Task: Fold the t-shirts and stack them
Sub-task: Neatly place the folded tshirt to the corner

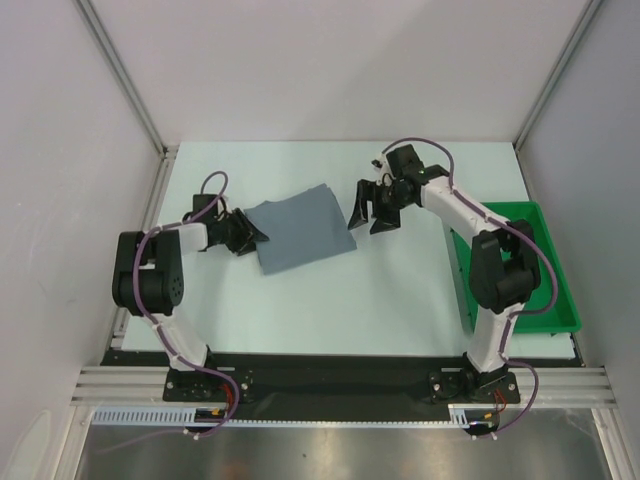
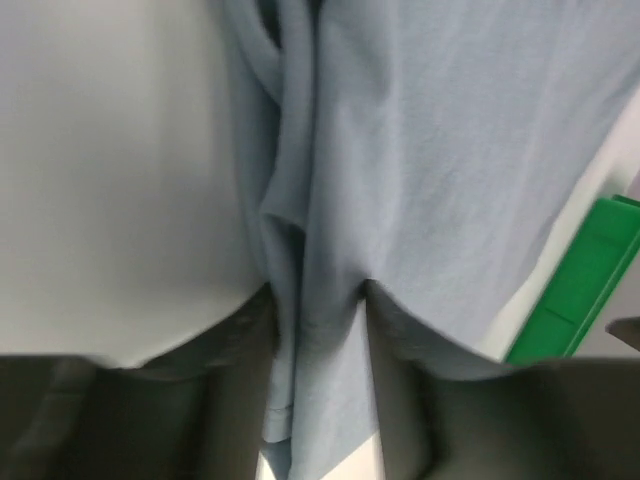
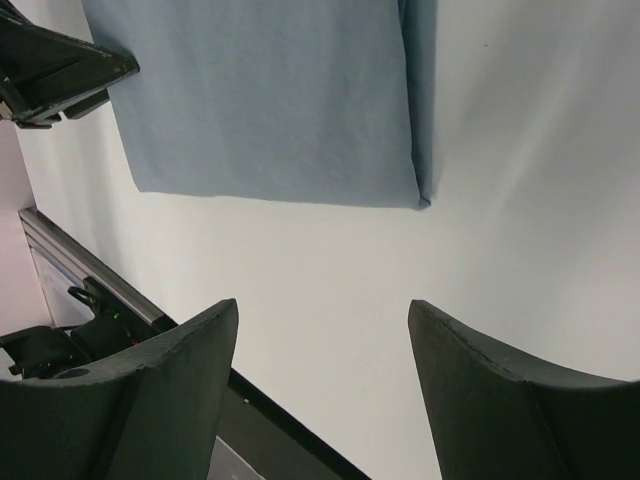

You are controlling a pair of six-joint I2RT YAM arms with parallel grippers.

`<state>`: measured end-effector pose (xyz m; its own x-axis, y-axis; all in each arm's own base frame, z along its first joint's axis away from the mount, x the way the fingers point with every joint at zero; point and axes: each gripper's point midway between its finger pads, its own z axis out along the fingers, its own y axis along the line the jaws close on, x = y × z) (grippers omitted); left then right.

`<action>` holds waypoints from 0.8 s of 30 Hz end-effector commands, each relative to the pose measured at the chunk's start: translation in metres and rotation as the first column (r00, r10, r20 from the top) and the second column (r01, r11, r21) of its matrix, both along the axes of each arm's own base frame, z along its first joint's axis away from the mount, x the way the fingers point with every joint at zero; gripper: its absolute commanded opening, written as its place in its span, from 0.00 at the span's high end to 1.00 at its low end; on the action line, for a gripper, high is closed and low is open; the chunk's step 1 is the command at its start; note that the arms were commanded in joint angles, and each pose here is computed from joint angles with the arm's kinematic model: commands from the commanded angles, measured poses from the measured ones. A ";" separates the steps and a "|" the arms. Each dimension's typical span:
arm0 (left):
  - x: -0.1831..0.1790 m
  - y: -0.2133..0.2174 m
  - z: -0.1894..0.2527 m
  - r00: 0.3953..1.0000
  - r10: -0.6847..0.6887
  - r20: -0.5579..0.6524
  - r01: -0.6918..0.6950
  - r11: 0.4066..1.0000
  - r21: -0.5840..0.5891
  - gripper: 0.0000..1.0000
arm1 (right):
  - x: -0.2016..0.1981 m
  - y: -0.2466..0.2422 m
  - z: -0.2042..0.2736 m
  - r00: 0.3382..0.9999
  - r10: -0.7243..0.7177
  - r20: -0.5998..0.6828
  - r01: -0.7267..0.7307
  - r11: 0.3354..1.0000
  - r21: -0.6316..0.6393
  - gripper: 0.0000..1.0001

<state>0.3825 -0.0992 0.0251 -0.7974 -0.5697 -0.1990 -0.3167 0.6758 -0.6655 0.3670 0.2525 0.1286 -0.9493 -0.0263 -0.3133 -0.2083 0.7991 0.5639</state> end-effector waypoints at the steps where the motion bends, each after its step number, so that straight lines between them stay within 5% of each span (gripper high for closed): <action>1: -0.003 0.011 -0.023 0.996 0.032 -0.078 -0.024 0.995 0.093 0.61 | 0.001 -0.014 0.027 0.996 -0.006 0.090 0.003 0.999 0.033 0.25; 3: 0.005 0.015 -0.022 0.997 0.033 -0.072 -0.024 0.993 0.120 0.70 | -0.008 -0.022 0.034 0.995 -0.012 0.100 0.008 0.999 0.035 0.25; 6: 0.014 0.017 -0.023 0.997 0.016 -0.070 -0.006 0.990 0.141 0.99 | -0.026 -0.029 0.050 0.992 -0.010 0.123 0.005 0.999 0.039 0.25; 16: 0.071 0.038 0.020 0.991 -0.111 0.073 0.074 0.920 0.384 1.00 | -0.144 -0.034 0.064 0.996 0.059 0.064 -0.064 0.996 0.069 0.26; 24: 0.144 0.069 0.036 0.978 -0.189 0.092 0.103 0.812 0.575 1.00 | -0.185 -0.057 0.056 0.996 0.064 0.060 -0.065 0.998 0.017 0.25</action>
